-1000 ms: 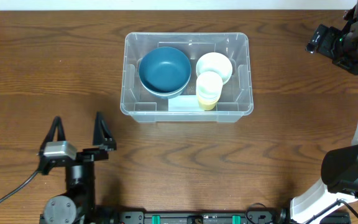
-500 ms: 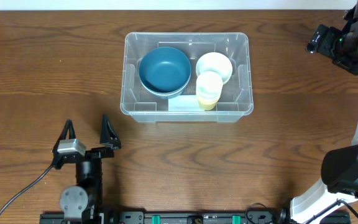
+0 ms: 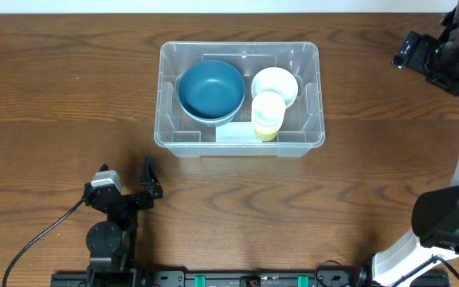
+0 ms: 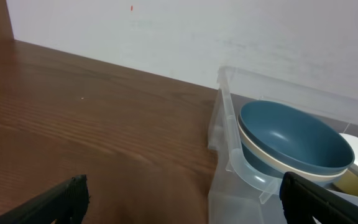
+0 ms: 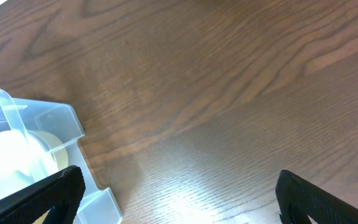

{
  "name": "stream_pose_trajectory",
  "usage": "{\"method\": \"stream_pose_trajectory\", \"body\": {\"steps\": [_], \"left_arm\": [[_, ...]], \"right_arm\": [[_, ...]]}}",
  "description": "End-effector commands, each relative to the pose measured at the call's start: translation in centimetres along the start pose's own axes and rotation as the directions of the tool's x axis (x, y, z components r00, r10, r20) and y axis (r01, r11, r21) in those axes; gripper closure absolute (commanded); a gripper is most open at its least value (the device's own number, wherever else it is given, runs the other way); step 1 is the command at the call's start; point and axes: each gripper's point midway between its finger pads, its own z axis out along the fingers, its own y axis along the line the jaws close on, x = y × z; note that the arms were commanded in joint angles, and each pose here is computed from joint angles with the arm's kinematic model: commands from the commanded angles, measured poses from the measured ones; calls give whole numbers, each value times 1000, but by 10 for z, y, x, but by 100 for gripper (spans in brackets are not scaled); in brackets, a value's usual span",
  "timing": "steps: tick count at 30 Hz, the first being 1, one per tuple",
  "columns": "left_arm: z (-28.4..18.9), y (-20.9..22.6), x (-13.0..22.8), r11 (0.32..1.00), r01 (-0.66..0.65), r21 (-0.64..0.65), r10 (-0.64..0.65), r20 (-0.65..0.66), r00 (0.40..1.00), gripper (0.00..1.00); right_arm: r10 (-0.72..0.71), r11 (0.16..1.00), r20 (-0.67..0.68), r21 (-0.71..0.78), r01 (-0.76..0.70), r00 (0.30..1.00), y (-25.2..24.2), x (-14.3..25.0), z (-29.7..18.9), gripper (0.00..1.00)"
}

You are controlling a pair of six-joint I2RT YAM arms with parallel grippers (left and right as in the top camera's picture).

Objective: Pack container

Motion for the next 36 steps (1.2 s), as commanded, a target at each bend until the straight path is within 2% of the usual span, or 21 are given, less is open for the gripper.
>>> {"method": "stream_pose_trajectory", "body": {"steps": [1, 32, 36], "left_arm": [[2, 6, 17, 1000, 6, -17, -6, -42, 999, 2], [2, 6, 18, 1000, 5, -18, -6, -44, 999, 2], [2, 6, 18, 1000, 5, -18, -6, -44, 999, 2]], "right_arm": [[16, 1000, 30, -9, -16, 999, 0, -4, -12, 1], [15, 1000, 30, -9, -15, 999, 0, -4, -12, 1], [-11, 1000, 27, -20, 11, 1000, 12, 0, -12, 1]]}}
